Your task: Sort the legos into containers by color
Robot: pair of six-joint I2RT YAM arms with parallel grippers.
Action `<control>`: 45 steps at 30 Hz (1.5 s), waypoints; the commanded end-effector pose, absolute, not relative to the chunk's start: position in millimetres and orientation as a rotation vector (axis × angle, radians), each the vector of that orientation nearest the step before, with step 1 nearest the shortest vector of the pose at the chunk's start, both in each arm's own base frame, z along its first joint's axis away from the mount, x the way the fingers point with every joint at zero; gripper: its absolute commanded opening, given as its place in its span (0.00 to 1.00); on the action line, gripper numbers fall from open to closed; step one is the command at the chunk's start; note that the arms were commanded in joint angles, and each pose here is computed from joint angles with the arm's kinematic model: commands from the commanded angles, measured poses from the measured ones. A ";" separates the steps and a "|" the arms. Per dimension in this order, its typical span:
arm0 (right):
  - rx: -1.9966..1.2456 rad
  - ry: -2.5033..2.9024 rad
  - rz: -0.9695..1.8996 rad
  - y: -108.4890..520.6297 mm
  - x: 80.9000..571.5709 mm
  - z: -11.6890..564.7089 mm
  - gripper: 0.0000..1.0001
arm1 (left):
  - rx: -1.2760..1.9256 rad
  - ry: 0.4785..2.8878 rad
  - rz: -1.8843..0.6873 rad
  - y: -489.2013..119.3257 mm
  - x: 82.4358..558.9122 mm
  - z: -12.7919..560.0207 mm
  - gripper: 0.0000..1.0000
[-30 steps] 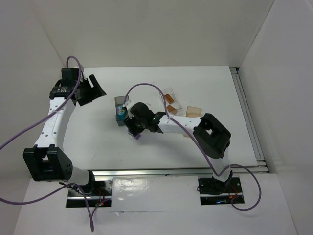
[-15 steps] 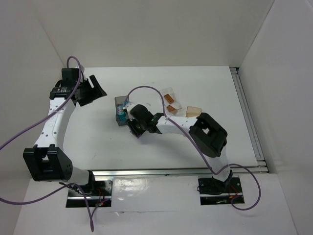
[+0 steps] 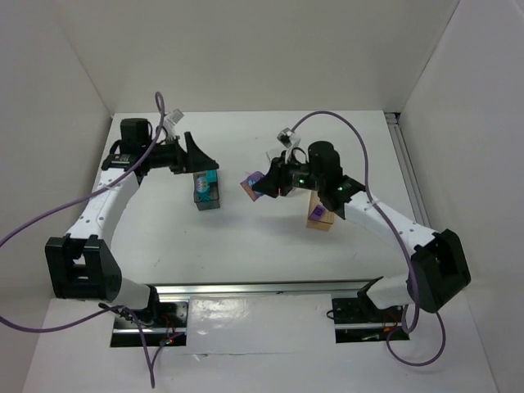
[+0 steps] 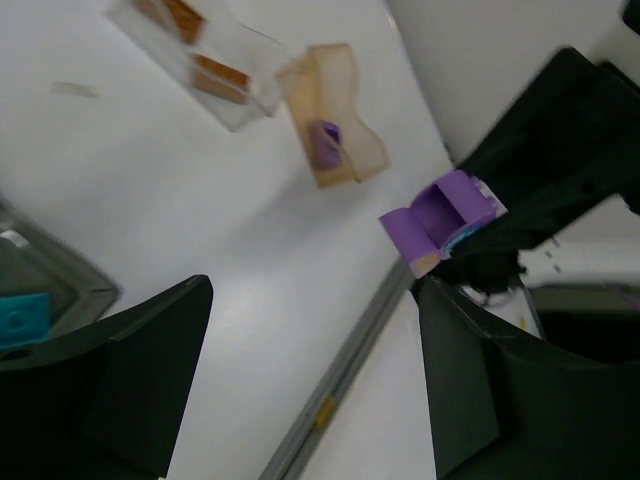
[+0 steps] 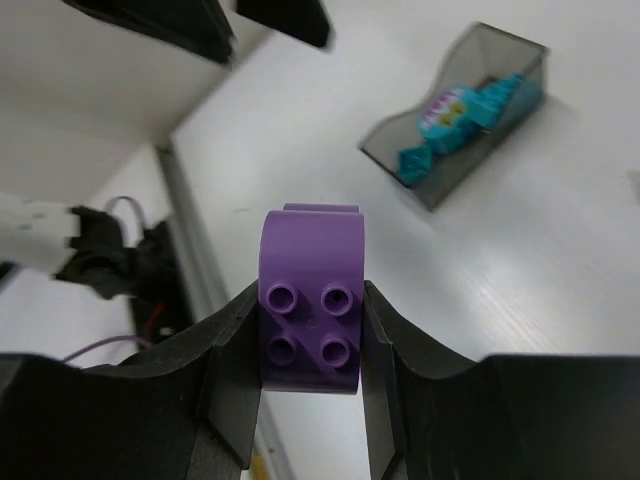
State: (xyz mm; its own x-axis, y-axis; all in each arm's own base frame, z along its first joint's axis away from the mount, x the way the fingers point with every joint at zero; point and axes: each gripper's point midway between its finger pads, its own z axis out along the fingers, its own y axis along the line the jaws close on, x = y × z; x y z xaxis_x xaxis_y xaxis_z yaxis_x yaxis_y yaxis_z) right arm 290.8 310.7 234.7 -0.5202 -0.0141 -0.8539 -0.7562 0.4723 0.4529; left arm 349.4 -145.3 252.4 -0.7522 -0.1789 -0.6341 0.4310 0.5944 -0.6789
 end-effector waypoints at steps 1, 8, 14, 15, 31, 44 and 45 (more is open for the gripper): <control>-0.774 1.761 1.480 314.2 237.0 259.0 0.13 | 0.574 1.932 -1.474 -191.6 310.5 275.3 0.89; -0.755 1.639 1.667 301.9 221.2 287.9 0.13 | 0.826 1.830 -1.573 -237.9 278.0 273.8 0.91; -0.751 1.636 1.672 302.2 221.4 291.7 0.13 | 0.954 1.767 -1.675 -249.5 257.2 277.1 0.88; -0.751 1.636 1.672 302.2 221.4 291.7 0.13 | 0.982 1.746 -1.667 -252.3 255.4 278.8 0.88; -0.677 1.677 1.662 301.4 238.3 282.4 0.13 | 1.090 1.692 -1.728 -267.7 239.3 286.6 0.10; 0.307 2.055 0.618 135.9 331.3 203.0 0.14 | 0.866 1.961 -1.604 -259.2 284.0 250.8 0.00; 0.350 2.073 0.520 121.8 333.4 192.4 0.14 | 0.854 1.970 -1.573 -263.9 288.6 255.9 0.00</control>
State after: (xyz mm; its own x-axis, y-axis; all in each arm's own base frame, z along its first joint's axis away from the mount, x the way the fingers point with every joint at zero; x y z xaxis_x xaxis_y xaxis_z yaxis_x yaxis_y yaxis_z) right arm 330.4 176.8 252.1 -0.5042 0.4552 -0.7339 -0.2905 0.7108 0.6405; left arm 274.3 -253.6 246.1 -0.7012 0.1855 -0.6884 0.7106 0.1046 -0.6957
